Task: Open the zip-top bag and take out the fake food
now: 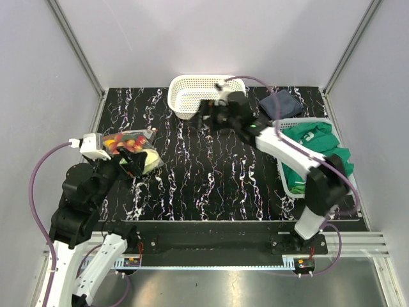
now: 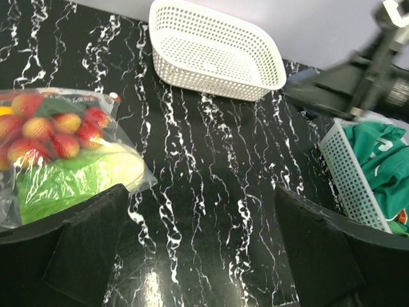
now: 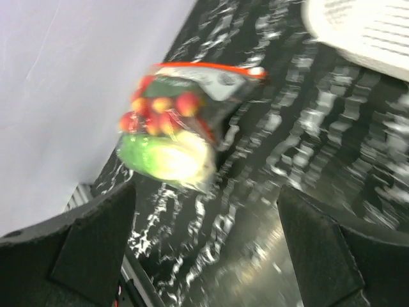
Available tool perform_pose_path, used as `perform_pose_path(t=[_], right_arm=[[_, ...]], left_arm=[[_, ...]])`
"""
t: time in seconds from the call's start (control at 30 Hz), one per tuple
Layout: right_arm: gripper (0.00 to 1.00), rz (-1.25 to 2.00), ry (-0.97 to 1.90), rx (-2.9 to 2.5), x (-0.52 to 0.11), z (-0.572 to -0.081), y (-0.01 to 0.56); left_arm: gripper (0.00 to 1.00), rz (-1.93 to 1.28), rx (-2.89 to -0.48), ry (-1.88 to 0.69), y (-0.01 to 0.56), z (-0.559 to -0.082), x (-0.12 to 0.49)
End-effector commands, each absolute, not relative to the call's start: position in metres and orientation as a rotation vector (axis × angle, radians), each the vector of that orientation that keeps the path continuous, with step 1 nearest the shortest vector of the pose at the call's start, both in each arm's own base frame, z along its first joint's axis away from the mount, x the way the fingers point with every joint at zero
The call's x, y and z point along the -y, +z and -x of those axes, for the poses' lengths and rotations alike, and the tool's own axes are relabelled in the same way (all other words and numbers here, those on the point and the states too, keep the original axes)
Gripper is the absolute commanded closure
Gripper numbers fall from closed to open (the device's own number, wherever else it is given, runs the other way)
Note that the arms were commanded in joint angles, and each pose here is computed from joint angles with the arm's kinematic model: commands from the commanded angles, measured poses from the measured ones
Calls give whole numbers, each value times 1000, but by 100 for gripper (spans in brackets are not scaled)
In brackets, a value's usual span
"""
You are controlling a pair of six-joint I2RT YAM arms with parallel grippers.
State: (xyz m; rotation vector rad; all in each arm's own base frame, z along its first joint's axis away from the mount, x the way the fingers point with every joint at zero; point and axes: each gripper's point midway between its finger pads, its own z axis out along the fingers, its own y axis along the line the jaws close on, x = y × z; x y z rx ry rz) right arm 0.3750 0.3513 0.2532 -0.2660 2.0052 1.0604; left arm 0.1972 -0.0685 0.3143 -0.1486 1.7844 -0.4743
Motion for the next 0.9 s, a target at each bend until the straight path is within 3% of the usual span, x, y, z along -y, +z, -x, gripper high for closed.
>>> perform_pose_path(t=[0.0, 0.2, 0.5, 0.63, 0.73, 0.87], right_arm=[[0, 454, 1150, -1920, -442, -364, 256], [0, 650, 1205, -1977, -522, -337, 188], [2, 742, 1244, -2068, -548, -334, 109], [13, 751, 1272, -2081, -548, -330, 94], [30, 766, 1300, -2081, -549, -326, 89], [61, 777, 1340, -2070, -550, -319, 90]], left_arm=[[1, 163, -1763, -438, 328, -192, 60], [1, 156, -1794, -415, 324, -192, 58], [1, 168, -1818, -360, 321, -199, 52], [1, 171, -1827, -372, 320, -200, 54], [1, 177, -1826, -383, 321, -199, 55], [1, 181, -1823, -400, 322, -198, 57]])
